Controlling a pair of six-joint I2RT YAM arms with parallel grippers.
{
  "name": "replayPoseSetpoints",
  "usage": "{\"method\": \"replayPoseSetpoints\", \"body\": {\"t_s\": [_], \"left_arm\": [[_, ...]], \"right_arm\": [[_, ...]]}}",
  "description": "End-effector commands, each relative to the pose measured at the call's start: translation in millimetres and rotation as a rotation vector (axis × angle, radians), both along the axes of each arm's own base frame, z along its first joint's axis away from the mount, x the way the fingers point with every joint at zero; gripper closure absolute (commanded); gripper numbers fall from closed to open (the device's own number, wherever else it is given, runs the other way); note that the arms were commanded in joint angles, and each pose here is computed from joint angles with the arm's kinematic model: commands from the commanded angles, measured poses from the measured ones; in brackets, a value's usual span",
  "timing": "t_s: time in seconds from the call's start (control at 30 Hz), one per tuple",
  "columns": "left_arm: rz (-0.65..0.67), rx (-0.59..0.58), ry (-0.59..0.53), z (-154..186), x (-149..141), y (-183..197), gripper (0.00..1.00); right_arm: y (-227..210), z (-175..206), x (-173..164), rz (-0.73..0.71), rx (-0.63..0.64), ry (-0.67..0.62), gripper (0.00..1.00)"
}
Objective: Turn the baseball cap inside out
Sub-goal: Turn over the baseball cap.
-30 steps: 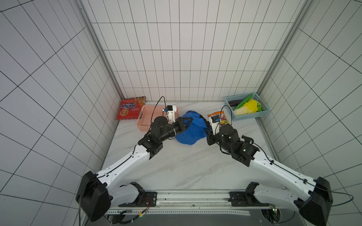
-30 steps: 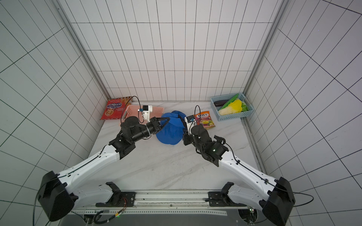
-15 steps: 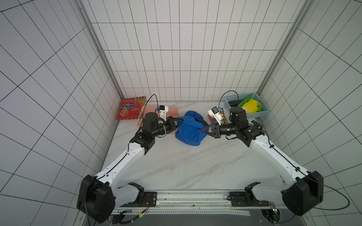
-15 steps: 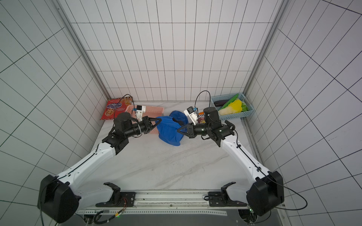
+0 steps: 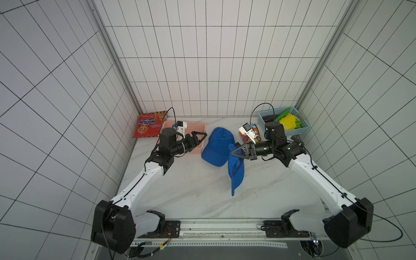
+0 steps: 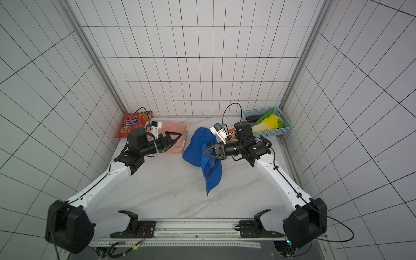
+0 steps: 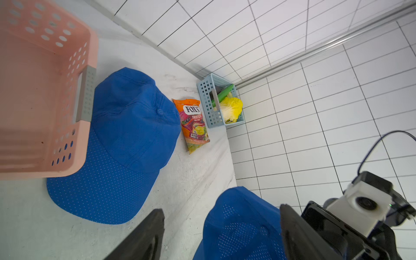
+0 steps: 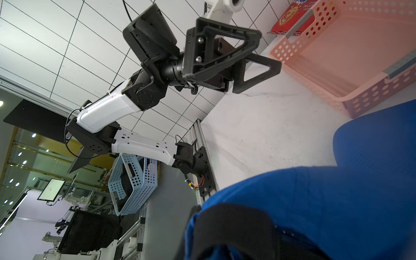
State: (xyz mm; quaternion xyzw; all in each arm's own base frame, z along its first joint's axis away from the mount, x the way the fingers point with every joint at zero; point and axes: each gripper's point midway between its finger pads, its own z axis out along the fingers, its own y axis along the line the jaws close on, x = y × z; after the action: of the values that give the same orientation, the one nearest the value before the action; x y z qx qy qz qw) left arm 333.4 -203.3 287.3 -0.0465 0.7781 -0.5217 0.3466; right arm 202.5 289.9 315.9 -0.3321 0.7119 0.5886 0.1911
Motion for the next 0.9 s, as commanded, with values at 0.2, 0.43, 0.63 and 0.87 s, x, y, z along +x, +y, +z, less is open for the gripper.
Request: {"method": "replayPoseSetpoints", "body": {"t_s": [0.2,0.43,0.63,0.87], "left_arm": [[-0.299,0.114,-0.284,4,-66,-37,0.2],[-0.312,0.174,-0.323,-6,-65,-58,0.21],[-0.42,0.101,-0.308,4,-68,-86,0.26],[-0.482,-0.009,-0.289,15,-63,-109,0.23]], "right_arm": [[1,36,2,0.032,0.091,-0.049,0.97],[5,48,4,0.062,0.119,-0.045,0.97],[4,55,1,0.067,0.131,-0.042,0.97],[3,59,-2,0.072,0.137,-0.032,0.97]]}}
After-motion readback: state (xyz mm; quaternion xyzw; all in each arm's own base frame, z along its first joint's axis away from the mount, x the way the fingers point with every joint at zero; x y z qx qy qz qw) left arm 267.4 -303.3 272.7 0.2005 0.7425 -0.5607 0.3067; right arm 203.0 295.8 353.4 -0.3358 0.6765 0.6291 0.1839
